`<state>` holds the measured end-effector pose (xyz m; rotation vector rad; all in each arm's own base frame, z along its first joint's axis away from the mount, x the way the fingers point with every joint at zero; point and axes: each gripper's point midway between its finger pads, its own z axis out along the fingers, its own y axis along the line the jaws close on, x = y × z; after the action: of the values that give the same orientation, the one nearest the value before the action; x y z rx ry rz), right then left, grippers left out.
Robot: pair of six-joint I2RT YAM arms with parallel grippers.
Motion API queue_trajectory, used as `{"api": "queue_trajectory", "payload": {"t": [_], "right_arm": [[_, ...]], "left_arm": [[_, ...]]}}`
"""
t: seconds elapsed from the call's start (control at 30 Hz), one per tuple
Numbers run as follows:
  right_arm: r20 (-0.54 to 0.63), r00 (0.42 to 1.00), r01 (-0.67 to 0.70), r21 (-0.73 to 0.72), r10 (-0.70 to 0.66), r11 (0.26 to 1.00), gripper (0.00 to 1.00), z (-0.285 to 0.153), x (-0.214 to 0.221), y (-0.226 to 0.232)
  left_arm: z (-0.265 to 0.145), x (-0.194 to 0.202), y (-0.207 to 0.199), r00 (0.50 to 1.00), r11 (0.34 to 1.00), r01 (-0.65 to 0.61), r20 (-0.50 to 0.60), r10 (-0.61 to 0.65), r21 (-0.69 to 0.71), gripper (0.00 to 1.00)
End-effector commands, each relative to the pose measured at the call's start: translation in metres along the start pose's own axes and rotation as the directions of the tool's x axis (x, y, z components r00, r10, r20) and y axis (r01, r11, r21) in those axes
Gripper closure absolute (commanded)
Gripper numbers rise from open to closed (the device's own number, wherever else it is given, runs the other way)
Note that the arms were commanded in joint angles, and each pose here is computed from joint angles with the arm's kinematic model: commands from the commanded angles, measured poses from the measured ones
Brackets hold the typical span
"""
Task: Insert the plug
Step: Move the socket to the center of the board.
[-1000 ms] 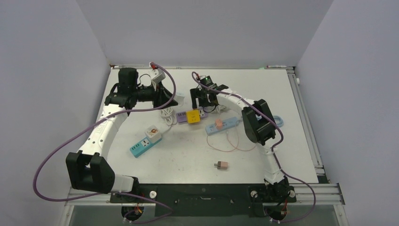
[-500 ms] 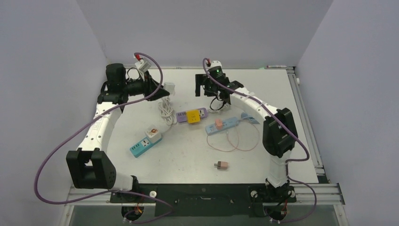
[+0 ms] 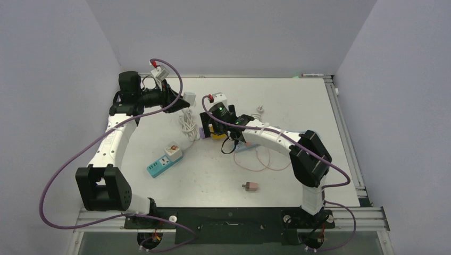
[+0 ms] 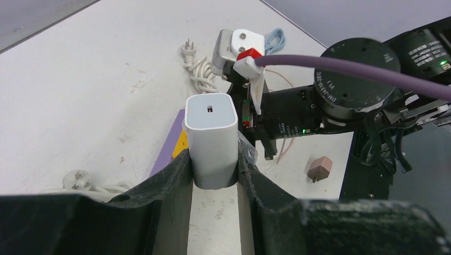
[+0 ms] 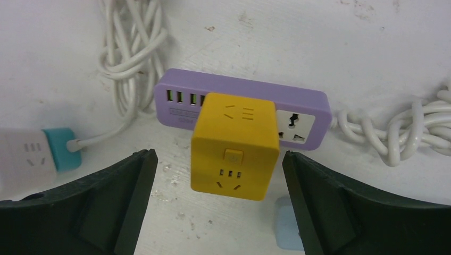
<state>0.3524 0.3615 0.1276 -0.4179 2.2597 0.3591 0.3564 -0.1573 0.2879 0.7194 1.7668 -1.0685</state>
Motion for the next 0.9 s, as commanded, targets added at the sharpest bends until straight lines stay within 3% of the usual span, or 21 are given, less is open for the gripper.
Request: {"api": "queue_trajectory", "payload": {"t": [0.0,0.27,0.47,0.6,0.7,0.87], "right_arm": [[0.051,0.998,0.034,0.155,-0.043,0.987,0.05,0.000,-0.005,-0.016],[0.041,0.998,0.043,0.169,-0.050,0.985,0.02,0.012,-0.001,-0.009],[-0.006,0.999,0.046,0.161,-0.046,0.986,0.14,0.030,0.007,-0.007],[0.016,0.999,0.026,0.154,-0.029,0.988,0.33,0.036,-0.003,-0.010],[-0.004,1.000,0.020,0.139,-0.020,0.990,0.57,0.046,-0.010,-0.015],[-0.112,0.990,0.086,0.047,-0.080,0.995,0.65,0.071,-0.017,-0.009]], "left_arm": [[-0.007,-0.027,-0.014,0.994,0.995,-0.103,0.041,0.102,0.010,1.00],[-0.007,-0.030,-0.014,0.992,0.993,-0.117,0.047,0.117,0.017,1.00],[-0.017,-0.033,-0.001,0.993,0.994,-0.104,0.060,0.105,-0.018,1.00],[-0.020,-0.035,0.007,0.993,0.995,-0.096,0.065,0.098,-0.032,1.00],[-0.022,-0.036,0.013,0.993,0.995,-0.091,0.067,0.093,-0.039,1.00],[-0.024,-0.033,0.017,0.994,0.995,-0.087,0.060,0.090,-0.039,1.00]]}}
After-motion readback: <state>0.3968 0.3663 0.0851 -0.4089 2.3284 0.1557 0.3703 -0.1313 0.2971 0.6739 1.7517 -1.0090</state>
